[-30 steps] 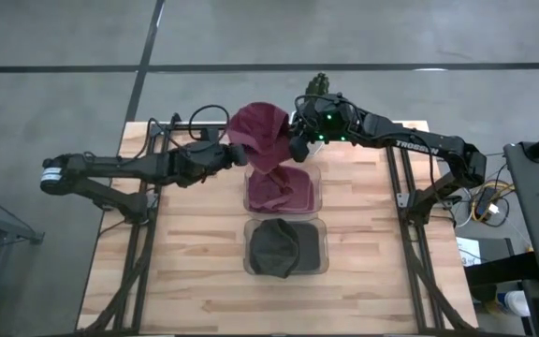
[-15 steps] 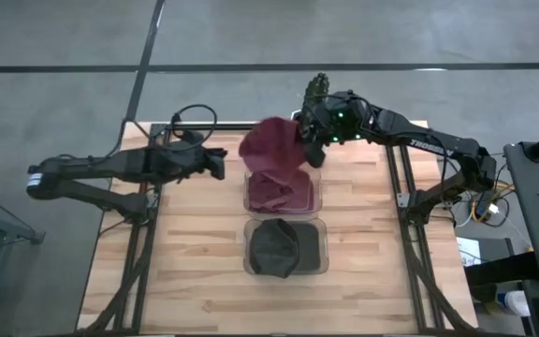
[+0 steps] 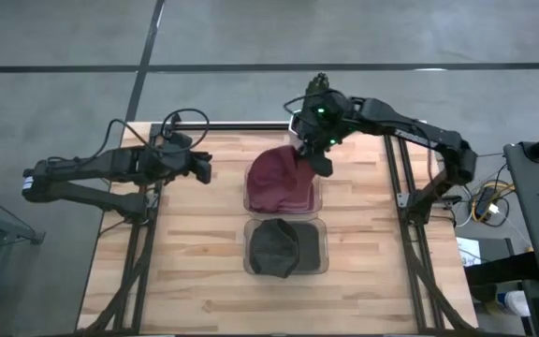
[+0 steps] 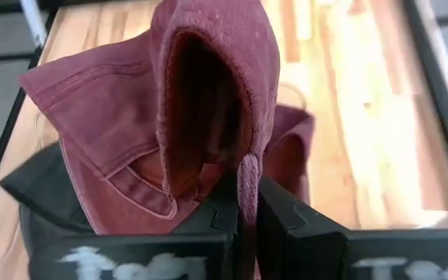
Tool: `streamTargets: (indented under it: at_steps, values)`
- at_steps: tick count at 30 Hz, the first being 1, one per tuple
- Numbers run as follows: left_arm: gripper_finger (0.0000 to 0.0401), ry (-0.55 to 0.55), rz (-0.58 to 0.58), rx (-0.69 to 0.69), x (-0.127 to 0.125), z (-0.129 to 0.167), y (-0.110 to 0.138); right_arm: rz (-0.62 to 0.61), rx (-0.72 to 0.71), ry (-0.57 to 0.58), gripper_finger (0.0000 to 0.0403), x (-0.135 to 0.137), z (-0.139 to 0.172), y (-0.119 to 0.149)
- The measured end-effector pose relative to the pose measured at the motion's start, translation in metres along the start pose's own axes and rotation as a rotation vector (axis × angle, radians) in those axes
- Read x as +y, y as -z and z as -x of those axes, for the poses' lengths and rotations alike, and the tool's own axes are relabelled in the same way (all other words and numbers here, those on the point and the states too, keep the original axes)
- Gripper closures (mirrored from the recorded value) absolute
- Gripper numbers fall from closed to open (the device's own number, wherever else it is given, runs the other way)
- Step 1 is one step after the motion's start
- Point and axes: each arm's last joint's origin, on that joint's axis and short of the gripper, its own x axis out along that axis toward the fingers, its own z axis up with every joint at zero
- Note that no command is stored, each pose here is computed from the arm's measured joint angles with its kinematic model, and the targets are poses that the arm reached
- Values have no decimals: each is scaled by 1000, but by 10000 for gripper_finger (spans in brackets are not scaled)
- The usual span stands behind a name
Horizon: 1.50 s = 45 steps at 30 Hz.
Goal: Pick & Place hat
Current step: Put the red cap into the top transparent bin
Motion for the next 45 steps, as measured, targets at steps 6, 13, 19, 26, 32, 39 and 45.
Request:
streamTargets:
  at_steps: [6, 13, 19, 26, 32, 39, 45]
  values:
    - [327, -23, -26, 25, -1, -4, 3, -1, 155, -67, 392, -19, -39, -2]
    - [327, -69, -66, 73, 1, -10, 10, -4, 294, -105, 392, -36, -76, 1]
    - [327, -92, -82, 96, 5, -16, 19, -9, 354, -102, 392, -47, -96, 1]
    - [327, -105, -90, 109, 7, -20, 24, -9, 430, -94, 392, -57, -120, 9]
    - [327, -118, -85, 121, 10, -23, 30, 0, 442, -32, 392, -64, -119, 10]
    - [327, -141, -60, 139, 14, -28, 39, -19, 430, -71, 391, -66, -118, 11]
    - [327, -145, -54, 141, 15, -29, 40, -38, 456, -94, 389, -70, -131, 17]
